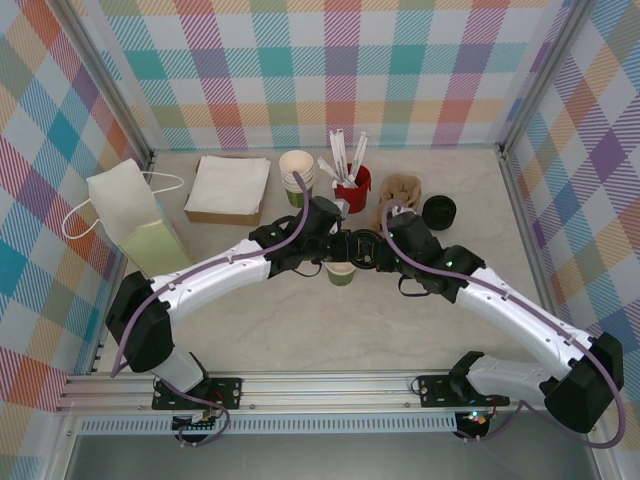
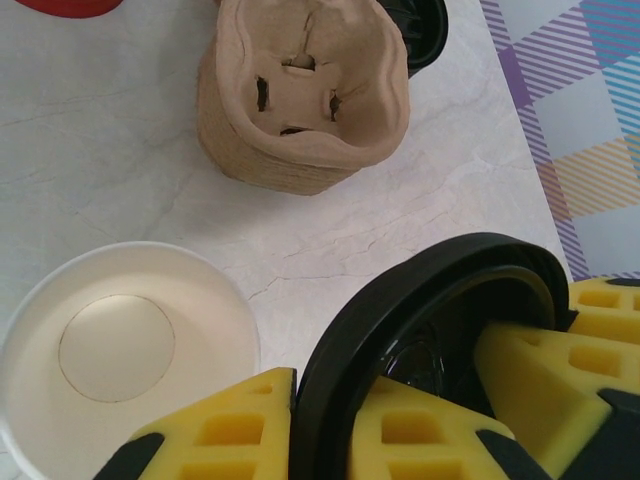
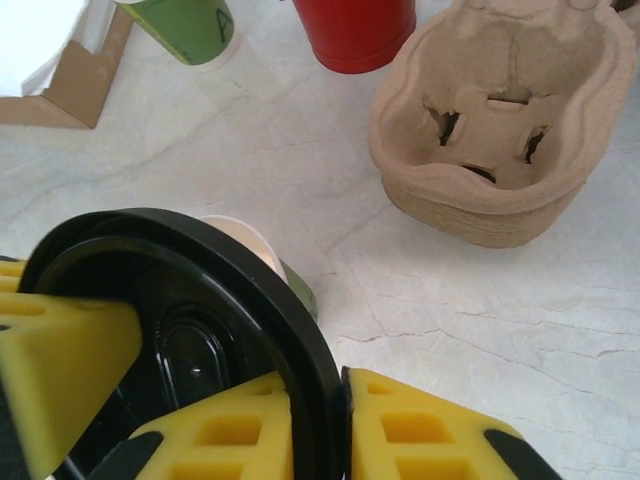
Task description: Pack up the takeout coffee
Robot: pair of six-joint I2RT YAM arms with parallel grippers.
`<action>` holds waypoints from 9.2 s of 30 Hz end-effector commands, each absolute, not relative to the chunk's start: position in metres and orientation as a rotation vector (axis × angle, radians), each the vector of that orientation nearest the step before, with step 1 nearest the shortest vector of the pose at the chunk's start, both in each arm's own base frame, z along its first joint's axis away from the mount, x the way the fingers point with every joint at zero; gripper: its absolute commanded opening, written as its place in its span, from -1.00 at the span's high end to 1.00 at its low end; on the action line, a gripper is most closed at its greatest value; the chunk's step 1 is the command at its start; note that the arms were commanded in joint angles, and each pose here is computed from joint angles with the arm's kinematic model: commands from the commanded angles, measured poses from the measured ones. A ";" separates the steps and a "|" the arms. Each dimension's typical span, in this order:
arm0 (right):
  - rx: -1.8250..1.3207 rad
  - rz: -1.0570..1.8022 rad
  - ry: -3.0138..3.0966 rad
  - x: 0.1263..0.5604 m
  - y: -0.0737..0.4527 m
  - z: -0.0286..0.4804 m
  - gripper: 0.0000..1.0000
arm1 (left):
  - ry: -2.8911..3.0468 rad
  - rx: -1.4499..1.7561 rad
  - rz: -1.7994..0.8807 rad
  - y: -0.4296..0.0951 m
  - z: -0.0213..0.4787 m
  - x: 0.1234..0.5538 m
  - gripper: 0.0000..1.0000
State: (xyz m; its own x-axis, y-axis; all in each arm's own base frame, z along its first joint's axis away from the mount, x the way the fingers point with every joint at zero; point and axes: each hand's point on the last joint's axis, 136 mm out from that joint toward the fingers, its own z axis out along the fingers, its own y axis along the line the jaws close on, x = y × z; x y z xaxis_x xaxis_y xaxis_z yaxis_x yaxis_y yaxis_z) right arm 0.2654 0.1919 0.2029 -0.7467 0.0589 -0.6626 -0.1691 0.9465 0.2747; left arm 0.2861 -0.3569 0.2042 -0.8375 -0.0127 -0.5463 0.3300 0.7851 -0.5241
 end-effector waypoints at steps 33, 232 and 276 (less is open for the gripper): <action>-0.116 1.227 2.198 0.263 0.220 0.247 -0.23 | 2.228 0.228 -1.032 -0.361 0.262 0.279 0.91; -1.270 1.168 1.466 0.220 0.281 0.283 -0.49 | 2.157 0.317 -1.544 -0.324 0.348 0.232 1.00; -1.415 0.278 2.432 0.263 0.259 0.181 -0.44 | 2.458 -0.143 -0.575 -0.177 0.205 0.234 -0.52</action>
